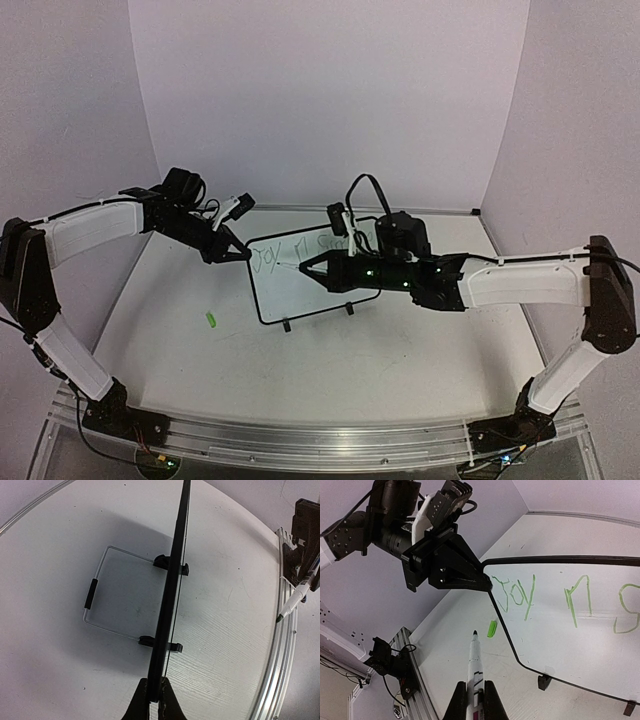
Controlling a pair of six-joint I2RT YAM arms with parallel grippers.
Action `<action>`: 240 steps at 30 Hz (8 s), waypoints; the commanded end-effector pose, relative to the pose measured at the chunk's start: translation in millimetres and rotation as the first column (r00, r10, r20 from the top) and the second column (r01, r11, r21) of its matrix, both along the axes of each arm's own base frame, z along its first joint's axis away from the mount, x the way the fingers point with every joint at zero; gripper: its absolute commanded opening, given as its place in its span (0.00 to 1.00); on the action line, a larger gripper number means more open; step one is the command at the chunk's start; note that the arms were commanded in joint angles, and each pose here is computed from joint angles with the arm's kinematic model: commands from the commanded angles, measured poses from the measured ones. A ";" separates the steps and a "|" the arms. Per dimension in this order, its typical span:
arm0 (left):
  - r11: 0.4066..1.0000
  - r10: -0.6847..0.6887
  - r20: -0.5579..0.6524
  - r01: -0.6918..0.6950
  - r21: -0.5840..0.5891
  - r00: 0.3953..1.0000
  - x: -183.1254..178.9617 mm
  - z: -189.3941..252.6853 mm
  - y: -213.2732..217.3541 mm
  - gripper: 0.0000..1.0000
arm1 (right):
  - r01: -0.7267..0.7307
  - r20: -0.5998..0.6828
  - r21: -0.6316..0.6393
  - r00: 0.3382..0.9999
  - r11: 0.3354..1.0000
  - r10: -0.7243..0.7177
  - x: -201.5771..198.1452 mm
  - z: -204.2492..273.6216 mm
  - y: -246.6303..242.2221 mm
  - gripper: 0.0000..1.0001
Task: Write a sentence on the whiteboard
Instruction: Write on the whiteboard with the whiteboard marker without the cap.
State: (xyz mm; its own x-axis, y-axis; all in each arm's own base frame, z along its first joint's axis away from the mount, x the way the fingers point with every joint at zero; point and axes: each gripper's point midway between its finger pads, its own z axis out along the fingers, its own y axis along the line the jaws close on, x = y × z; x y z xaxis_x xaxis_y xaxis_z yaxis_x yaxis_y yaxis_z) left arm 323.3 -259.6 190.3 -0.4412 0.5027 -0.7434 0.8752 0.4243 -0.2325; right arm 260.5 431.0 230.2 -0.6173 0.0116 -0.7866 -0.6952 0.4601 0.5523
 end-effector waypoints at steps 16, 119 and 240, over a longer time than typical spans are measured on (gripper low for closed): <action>0.995 0.026 0.019 -0.028 0.098 0.999 6.0 -18.8 7.8 0.00 | -0.040 0.044 0.015 0.998 0.999 0.039 0.8 8.6 21.5 0.00; 0.995 0.016 0.010 -0.017 0.099 1.000 4.7 -21.0 3.9 0.00 | 0.222 0.045 -0.346 0.974 0.912 -0.220 40.0 -104.0 17.9 0.00; 0.995 0.018 0.025 -0.020 0.097 1.000 4.0 -15.4 3.9 0.00 | 0.270 0.066 -0.211 0.963 0.939 -0.262 46.5 -52.6 19.5 0.00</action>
State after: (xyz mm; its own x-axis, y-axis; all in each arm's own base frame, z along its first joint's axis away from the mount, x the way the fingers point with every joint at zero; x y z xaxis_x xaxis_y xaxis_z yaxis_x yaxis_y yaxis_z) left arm 323.3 -264.1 190.5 -0.4368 0.5047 -0.7447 0.8763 0.4259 -0.2254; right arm 294.3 444.6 131.5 -0.6465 -0.0809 -0.7586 -0.5350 0.7570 0.3752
